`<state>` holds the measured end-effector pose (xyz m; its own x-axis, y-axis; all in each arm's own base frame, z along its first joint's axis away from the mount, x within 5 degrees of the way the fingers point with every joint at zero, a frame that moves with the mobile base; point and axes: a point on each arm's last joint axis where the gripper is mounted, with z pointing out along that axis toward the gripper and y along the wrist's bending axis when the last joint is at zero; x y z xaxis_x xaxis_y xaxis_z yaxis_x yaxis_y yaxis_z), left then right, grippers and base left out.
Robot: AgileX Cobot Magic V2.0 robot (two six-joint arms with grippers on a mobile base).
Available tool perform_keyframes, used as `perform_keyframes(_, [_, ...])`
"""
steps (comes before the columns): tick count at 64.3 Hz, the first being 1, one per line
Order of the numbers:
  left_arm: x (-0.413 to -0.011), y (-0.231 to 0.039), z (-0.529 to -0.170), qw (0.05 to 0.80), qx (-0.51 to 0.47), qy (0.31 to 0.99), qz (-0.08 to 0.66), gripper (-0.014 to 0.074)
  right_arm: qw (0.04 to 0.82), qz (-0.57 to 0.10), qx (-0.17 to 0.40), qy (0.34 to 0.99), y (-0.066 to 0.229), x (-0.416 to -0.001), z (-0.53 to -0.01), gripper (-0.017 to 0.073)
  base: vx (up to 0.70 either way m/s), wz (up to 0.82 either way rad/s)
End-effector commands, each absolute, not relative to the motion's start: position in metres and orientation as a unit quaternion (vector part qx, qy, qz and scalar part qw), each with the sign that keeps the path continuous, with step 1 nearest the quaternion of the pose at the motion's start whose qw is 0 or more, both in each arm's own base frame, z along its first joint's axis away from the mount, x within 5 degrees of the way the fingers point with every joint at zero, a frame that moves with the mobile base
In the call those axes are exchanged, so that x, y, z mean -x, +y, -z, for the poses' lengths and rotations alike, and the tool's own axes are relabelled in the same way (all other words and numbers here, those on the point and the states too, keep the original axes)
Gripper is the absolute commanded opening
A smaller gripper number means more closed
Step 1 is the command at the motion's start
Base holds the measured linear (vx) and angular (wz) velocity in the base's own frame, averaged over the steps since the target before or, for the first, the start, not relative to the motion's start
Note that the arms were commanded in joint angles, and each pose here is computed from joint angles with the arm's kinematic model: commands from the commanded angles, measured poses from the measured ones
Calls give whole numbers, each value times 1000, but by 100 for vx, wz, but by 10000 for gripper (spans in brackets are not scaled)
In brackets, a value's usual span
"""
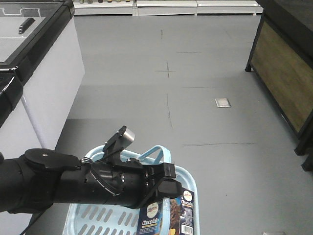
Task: Left arm holds basket, right arm returns cookies
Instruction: 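Drive forward down the aisle holding the basket in the left gripper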
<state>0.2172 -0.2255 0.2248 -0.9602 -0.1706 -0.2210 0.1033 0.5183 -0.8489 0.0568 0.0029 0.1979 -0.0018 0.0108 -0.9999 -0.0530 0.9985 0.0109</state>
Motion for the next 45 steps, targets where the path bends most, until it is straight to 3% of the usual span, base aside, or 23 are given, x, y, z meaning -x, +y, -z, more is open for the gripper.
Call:
perform_keyframes(1, [-217, -228, -251, 149, 27, 829, 538, -8, 736, -22, 14, 676, 3, -56, -205, -8, 23, -6])
perform_keyframes(45, [-217, -228, -251, 149, 27, 829, 538, -8, 736, -22, 14, 676, 3, -56, -205, -8, 24, -1])
